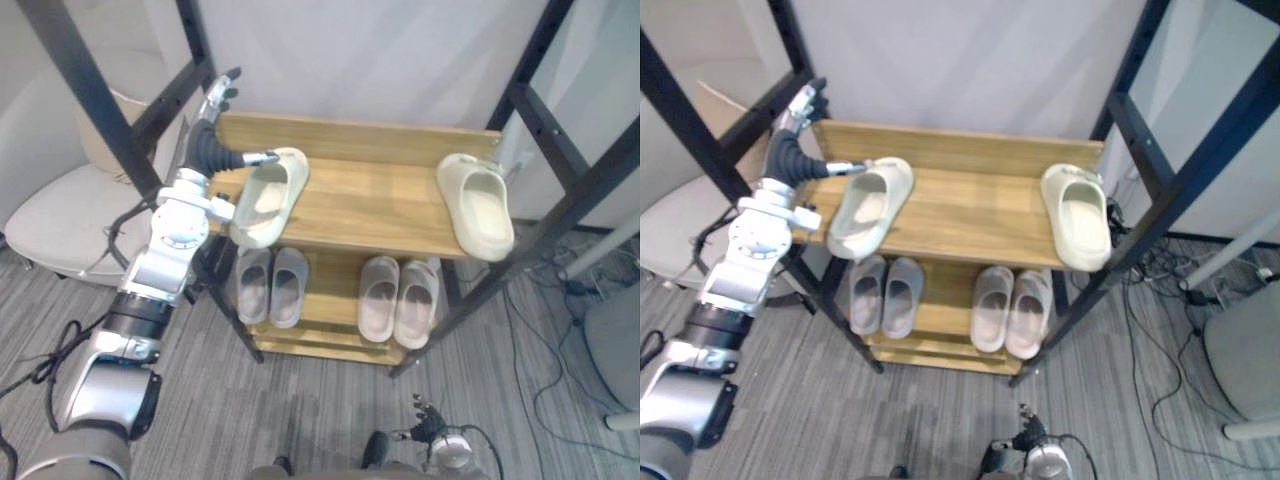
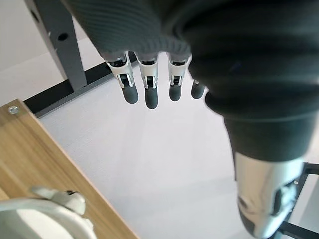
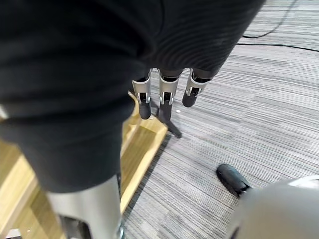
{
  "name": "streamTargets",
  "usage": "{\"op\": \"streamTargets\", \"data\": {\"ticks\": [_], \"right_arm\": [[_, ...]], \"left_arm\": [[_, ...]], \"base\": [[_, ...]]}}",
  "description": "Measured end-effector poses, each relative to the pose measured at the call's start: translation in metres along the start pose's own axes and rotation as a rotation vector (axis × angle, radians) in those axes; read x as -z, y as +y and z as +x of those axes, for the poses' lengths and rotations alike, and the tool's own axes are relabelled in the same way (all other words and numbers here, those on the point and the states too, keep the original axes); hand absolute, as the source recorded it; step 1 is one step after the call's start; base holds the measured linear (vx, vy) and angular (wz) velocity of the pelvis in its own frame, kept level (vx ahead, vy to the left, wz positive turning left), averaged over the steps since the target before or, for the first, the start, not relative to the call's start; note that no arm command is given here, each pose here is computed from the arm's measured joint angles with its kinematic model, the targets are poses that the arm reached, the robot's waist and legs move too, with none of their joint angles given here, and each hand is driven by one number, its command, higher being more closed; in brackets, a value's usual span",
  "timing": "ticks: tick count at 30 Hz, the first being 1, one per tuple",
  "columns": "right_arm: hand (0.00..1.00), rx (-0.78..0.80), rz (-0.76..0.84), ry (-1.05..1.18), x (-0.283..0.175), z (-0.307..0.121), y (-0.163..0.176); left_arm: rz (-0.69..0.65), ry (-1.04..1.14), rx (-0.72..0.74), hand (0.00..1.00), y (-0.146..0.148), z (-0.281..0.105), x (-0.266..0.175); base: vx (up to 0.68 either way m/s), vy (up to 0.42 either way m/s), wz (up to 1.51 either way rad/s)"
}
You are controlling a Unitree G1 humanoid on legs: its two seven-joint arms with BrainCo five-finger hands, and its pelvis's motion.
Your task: Organize the slippers on the shoe rack
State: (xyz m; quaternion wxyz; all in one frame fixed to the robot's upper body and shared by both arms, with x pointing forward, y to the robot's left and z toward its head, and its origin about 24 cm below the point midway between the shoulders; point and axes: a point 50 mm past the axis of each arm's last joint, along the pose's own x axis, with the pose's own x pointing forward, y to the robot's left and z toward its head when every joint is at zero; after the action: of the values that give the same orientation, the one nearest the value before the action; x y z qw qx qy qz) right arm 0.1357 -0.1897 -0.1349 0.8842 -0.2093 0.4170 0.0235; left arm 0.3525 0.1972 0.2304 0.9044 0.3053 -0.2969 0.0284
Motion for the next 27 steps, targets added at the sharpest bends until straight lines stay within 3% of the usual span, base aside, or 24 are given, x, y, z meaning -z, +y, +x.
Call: {"op": "streamTargets", "data": {"ticks": [8,27], "right_arm": [[0.00,0.003,0.001,-0.008,-0.003,0.001,-0.001],[0.00,0.022,0.012,-0.067,-0.012,-0.003,-0.004]], "left_arm": [[0.014,0.048,-0.017,0.00,0.005,0.007,0.007],[0.210,0.137,-0.002,0.00,0.017,0.009,0.027]], "base": [[0.00,0.017,-0.10],[0.00,0.015,-0.09]]}}
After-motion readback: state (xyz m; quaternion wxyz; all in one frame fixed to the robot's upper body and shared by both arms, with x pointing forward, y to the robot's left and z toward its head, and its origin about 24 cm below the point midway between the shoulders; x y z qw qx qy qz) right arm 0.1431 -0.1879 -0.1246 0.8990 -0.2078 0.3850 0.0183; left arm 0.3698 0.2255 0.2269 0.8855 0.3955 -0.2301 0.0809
